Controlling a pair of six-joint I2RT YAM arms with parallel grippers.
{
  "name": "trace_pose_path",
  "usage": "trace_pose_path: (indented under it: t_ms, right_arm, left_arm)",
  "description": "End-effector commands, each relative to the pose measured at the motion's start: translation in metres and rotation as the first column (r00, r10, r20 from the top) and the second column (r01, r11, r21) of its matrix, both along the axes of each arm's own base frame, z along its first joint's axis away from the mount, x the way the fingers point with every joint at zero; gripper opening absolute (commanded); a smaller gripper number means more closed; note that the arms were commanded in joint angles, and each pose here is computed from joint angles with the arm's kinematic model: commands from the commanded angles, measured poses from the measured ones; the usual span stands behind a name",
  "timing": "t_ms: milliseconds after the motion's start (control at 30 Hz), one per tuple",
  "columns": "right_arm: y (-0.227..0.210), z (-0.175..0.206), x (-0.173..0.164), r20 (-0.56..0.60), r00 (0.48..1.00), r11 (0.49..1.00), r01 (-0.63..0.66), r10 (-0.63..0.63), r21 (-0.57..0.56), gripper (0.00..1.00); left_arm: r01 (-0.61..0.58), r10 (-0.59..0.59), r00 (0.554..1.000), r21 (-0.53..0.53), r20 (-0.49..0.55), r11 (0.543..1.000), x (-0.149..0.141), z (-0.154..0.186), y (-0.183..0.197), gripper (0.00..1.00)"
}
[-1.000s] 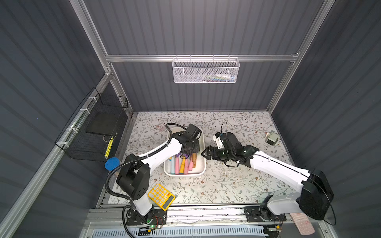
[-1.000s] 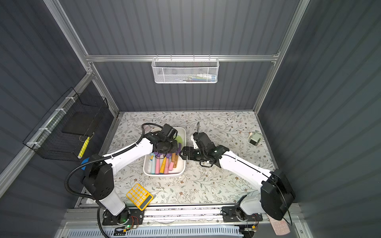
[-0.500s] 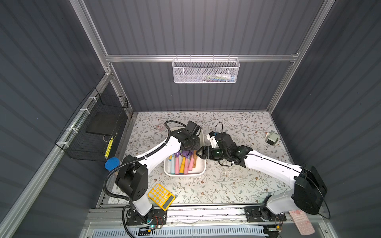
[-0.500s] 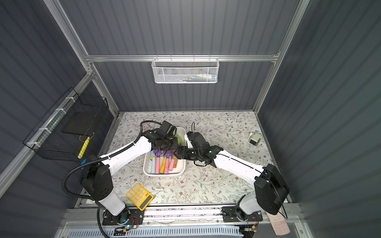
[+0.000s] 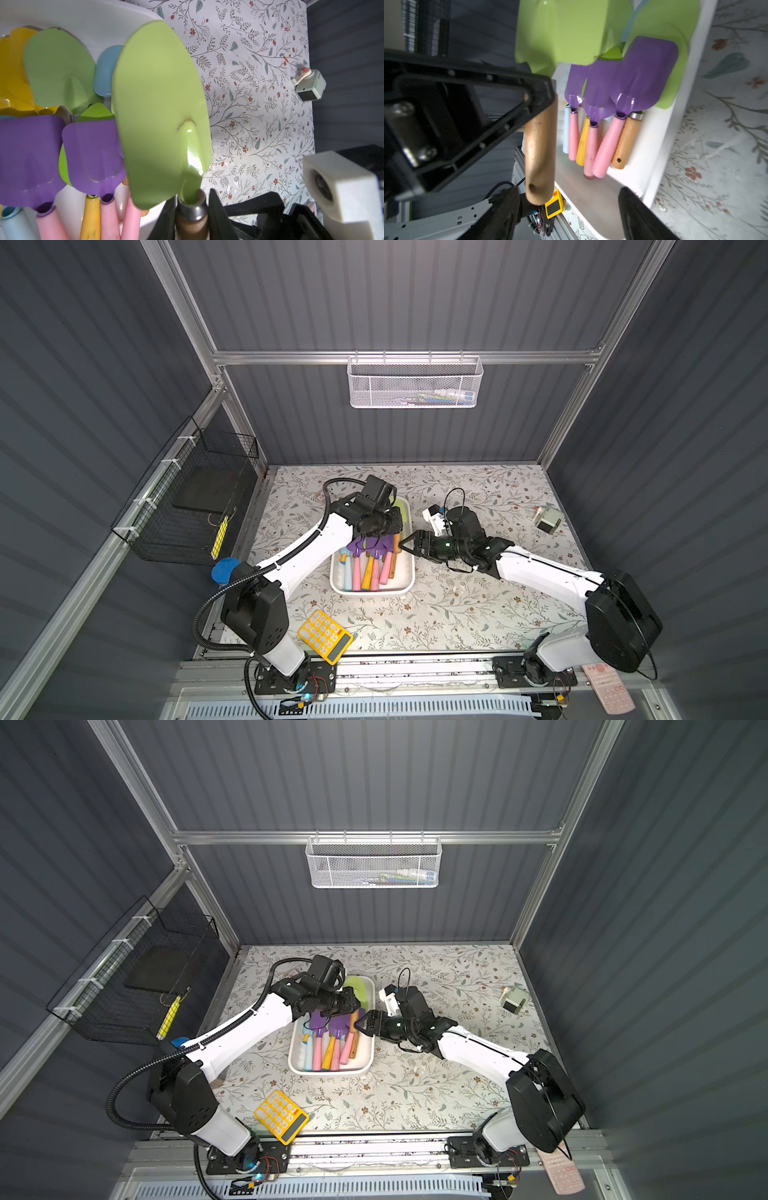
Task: Take the shovel out of the storage box
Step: Place the shovel at the center of the board.
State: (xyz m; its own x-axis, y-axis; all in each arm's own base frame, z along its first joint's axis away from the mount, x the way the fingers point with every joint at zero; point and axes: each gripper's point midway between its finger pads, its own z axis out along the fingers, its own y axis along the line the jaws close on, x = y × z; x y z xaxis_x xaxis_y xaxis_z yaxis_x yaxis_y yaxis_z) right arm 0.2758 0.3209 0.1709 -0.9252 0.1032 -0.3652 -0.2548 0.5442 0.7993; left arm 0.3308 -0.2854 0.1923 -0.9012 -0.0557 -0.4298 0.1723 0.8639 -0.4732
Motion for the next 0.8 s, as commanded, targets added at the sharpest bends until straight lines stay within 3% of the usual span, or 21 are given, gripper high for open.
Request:
trace_pose_path:
  t_ms: [0,767]
  right_arm:
    - [0.011,0.021,-0.001,0.024,0.999,0.995,-0.045,0.043,0.085,0.76]
    - [0.040,0.023,0.010,0.004,0.994,0.979,-0.108,0.109,0.174,0.59]
  left_arm:
    - [0.013,-0.014,1.000,-0.034,-0.007,0.999,-0.007,0.005,-0.001,0.00]
    - [-0.004,0.004,1.000,-0.045,-0.002,0.999,-0.012,0.011,0.008,0.00]
